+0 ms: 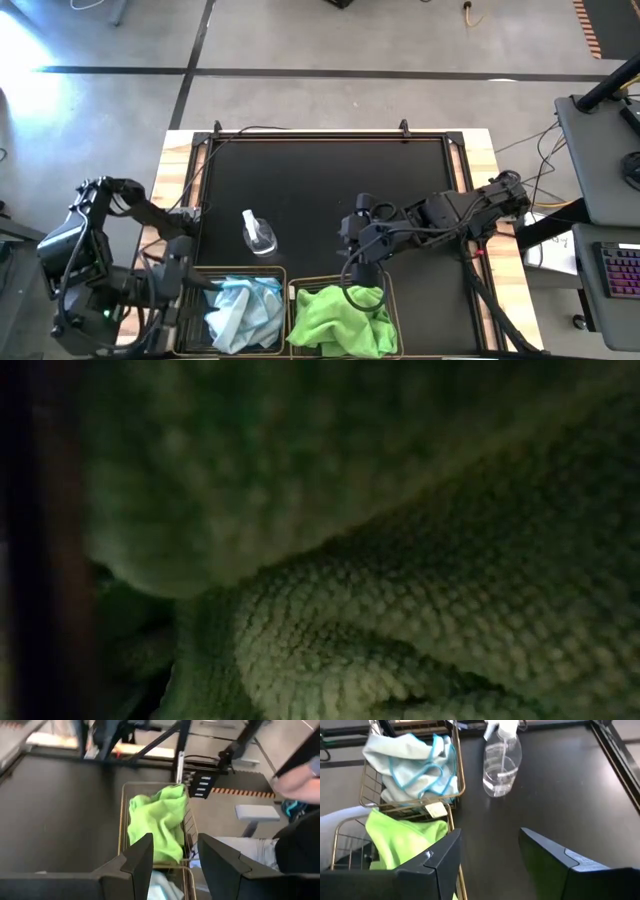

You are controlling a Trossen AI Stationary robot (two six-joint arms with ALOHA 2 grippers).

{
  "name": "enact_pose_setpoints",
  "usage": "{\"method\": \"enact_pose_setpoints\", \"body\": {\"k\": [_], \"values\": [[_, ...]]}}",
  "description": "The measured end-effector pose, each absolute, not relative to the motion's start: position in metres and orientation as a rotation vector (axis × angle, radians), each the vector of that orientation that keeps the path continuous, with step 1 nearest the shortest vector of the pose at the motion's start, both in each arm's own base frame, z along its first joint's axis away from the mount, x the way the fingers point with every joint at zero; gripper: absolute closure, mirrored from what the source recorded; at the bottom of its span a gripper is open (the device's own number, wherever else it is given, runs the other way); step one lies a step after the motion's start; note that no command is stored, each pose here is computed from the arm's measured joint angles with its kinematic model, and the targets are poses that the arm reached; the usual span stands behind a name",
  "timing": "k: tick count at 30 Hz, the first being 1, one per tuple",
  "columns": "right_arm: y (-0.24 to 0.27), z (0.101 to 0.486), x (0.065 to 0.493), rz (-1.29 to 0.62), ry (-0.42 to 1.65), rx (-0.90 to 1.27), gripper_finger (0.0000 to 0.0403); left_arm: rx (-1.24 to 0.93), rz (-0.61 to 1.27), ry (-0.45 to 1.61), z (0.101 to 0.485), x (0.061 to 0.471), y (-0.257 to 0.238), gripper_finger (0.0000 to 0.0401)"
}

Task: Sort microfiber towel by color & place in baskets
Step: Return to Home Position

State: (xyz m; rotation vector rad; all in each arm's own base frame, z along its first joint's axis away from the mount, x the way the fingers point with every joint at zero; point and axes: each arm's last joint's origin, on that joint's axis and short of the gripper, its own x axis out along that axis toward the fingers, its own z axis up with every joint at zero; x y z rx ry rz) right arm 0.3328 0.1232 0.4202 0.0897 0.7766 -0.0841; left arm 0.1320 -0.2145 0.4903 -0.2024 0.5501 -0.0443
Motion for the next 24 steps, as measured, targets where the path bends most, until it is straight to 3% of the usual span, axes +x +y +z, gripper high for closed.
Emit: {"method": "enact_pose_setpoints", "body": {"k": [4,8,16,24], "values": [[0.124,0.418,0.333,-0.054,0.793,0.100,0.0211,-0.066,-0.113,0.497,0.506,0.135,-0.219,0.0262],[0.130,0.415,0.330,0.054,0.865,0.137,0.0211,-0.096,-0.148,0.500,0.513,0.133,-0.219,0.0262],[0.132,0.417,0.320,0.121,0.867,0.068,0.0211,-0.063,0.011,0.528,0.474,0.116,-0.225,0.0262],[0.123,0.416,0.299,0.150,0.839,0.069,0.0211,-0.098,0.005,0.519,0.453,0.097,-0.223,0.0262]]}}
